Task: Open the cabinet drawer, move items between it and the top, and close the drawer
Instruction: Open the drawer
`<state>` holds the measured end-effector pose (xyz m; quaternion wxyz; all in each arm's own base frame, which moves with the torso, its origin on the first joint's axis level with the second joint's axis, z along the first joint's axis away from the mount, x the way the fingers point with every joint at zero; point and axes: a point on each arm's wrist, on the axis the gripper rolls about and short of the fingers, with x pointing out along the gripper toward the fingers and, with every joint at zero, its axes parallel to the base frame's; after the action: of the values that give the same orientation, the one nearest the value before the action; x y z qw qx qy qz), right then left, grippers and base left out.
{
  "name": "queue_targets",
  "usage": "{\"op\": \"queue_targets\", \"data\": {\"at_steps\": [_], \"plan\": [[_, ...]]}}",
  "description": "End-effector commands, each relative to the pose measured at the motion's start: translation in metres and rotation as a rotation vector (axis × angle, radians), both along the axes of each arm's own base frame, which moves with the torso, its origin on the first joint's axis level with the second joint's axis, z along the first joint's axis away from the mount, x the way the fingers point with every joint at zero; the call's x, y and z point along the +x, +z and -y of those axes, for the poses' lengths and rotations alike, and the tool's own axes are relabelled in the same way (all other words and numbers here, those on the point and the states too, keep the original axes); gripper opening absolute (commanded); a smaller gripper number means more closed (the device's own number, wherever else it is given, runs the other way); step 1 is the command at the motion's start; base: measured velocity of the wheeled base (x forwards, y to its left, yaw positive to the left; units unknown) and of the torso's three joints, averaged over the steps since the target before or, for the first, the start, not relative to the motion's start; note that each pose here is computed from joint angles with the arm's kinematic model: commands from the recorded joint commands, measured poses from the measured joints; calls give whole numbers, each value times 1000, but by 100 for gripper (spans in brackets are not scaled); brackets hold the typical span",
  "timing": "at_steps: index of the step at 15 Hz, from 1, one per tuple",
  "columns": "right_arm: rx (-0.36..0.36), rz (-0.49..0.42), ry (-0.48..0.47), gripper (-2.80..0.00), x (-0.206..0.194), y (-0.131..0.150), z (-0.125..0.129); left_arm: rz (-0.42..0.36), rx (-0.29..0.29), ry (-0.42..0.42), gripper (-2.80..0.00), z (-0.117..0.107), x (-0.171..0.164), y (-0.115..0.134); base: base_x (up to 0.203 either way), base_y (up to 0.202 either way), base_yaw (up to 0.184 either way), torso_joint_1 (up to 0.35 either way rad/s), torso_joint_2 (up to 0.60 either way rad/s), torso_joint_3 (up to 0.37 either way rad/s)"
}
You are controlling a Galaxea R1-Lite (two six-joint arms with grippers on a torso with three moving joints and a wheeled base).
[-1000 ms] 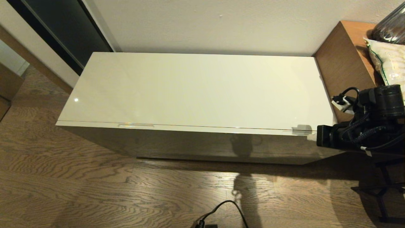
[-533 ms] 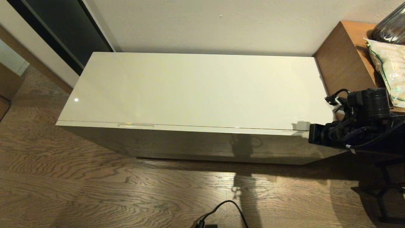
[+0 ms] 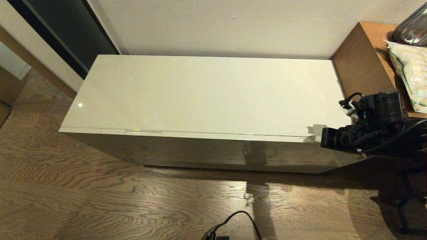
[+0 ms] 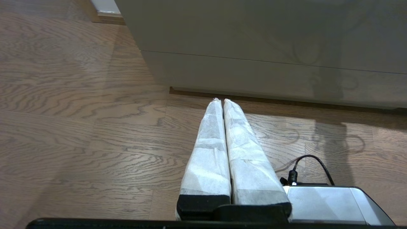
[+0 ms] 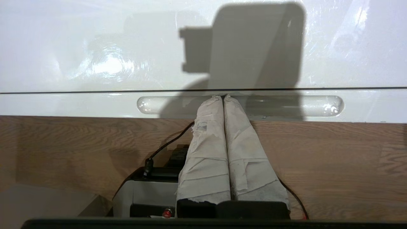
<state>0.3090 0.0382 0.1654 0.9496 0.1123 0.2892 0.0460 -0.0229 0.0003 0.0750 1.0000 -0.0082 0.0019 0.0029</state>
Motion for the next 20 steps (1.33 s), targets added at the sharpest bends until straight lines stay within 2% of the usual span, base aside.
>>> {"op": "queue_targets", "data": {"at_steps": [1,10,15,20], "plan": [[3,13,3,-280,0,4,-1,-1,-1,0,-280,0,0,0,0,0,0,0,0,0],[-6,-204,-12,-280,3,-58,0,-1,-2,0,-280,0,0,0,0,0,0,0,0,0],[-7,-298,-3,-280,-21,-77,2,-1,0,0,-280,0,0,0,0,0,0,0,0,0],[4,-313,13,-280,-60,-72,7,-1,-1,0,-280,0,0,0,0,0,0,0,0,0]]}}
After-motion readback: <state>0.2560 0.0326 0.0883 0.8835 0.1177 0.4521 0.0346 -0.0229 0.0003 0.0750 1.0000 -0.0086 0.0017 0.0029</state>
